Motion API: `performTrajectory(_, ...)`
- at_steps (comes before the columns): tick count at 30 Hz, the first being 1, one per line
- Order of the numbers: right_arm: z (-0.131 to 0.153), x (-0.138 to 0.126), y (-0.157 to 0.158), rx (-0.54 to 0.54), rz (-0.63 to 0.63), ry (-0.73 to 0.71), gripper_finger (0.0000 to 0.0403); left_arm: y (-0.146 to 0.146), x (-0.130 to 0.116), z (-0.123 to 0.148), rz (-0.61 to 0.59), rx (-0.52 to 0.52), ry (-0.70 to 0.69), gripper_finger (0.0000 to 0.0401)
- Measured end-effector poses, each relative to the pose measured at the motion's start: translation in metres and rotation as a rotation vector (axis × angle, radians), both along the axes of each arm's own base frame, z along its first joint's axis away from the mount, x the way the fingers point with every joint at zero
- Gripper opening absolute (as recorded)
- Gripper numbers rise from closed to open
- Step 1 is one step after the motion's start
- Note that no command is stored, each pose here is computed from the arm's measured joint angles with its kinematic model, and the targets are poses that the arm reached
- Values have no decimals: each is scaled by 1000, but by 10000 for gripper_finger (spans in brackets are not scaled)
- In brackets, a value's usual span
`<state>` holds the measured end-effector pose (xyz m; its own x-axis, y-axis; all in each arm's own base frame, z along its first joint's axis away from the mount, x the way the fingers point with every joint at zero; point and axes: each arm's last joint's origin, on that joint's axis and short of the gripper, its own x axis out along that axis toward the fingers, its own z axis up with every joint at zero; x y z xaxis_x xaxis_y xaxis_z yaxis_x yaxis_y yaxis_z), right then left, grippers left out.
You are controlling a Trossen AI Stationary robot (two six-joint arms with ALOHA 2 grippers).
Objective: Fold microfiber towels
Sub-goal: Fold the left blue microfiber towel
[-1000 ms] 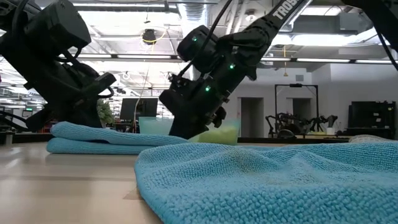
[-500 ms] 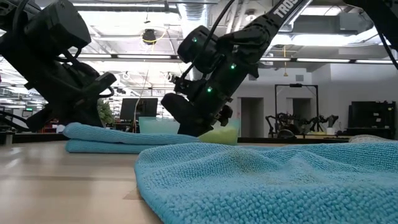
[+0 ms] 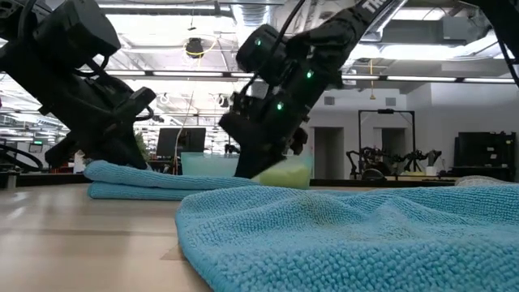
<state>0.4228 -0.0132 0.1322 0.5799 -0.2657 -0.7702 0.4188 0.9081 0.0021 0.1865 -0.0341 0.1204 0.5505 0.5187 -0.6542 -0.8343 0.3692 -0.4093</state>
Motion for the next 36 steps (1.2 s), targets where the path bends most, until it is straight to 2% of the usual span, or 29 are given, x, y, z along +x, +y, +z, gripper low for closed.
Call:
performTrajectory(8, 26, -8, 10, 6, 27, -19, 211, 1, -2, -1, -15, 50, 48, 129)
performTrajectory(12, 36, -12, 32, 29, 71, -55, 227, 1, -2, -1, -9, 48, 43, 177)
performTrajectory(14, 32, -17, 42, 26, 51, -20, 228, 0, -3, 1, -28, 23, 35, 190)
performTrajectory(20, 20, -25, 43, 90, -45, 78, 230, -12, -3, 27, -114, -6, -81, 196)
performTrajectory(25, 20, -25, 41, 160, -139, 53, 234, -19, -5, 47, -186, 38, -147, 197)
performTrajectory(30, 15, -23, 41, 226, -218, 34, 235, -17, -9, 47, -194, 70, -107, 197)
performTrajectory(36, 6, -19, 39, 326, -229, 34, 235, -24, 1, 30, -277, 15, -34, 197)
